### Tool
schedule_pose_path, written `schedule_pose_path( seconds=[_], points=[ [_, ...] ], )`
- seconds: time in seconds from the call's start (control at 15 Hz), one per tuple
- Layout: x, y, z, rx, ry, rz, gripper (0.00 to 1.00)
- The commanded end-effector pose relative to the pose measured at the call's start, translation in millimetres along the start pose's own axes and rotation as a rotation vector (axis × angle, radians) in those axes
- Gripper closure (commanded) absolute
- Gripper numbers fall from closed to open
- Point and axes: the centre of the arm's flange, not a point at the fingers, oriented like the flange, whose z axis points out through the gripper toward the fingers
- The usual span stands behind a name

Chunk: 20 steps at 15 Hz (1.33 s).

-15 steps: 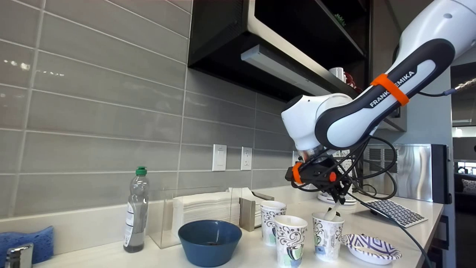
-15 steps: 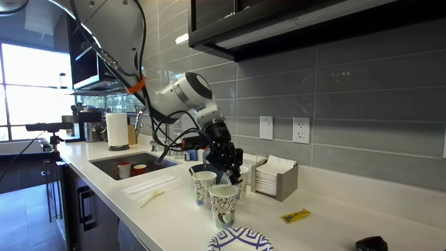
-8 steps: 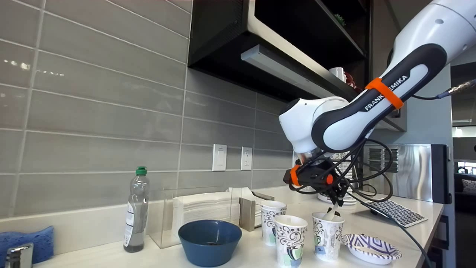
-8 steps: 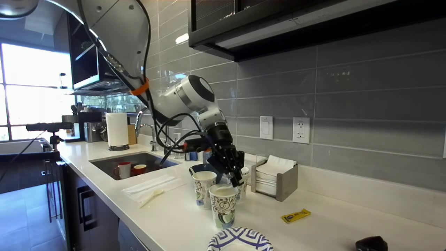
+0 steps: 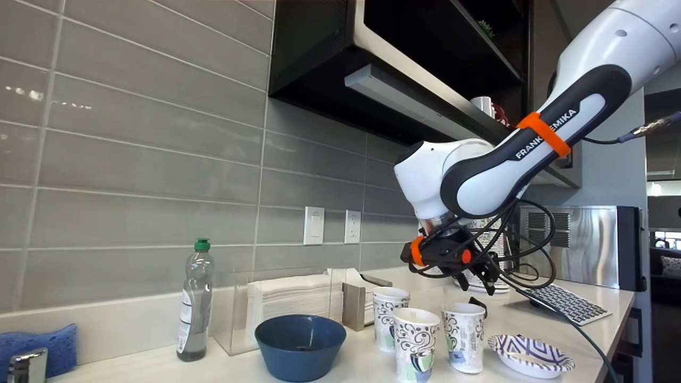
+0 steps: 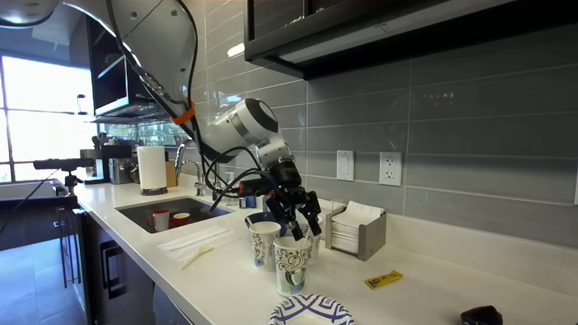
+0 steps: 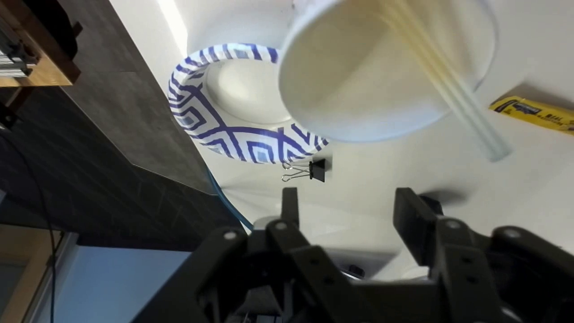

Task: Put the plastic spoons on the paper cups inside the paper cup they were on

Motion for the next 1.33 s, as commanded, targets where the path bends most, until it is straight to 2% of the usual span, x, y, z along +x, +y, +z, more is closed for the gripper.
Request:
schedule_pose_path(
  seconds=[0.0, 0.13, 0.27, 0.47, 1.0, 1.27],
  points=[
    [3.8, 0.6, -6.8, 0.012, 0.017, 0.025, 0.08],
    [8.1, 7.3, -11.7, 0.023, 0.001, 0.020, 0.00],
    [15.3, 18.3, -22.4, 0.047, -0.010, 0.013, 0.00],
    [29.0, 39.9, -45.1, 0.109, -0.023, -0.062, 0.00],
    [48.9, 96.6, -90.7, 0.388, -0.175, -0.330, 0.00],
    [46.8, 111.0, -100.9, 0.461, -0.280, -0.489, 0.00]
  ],
)
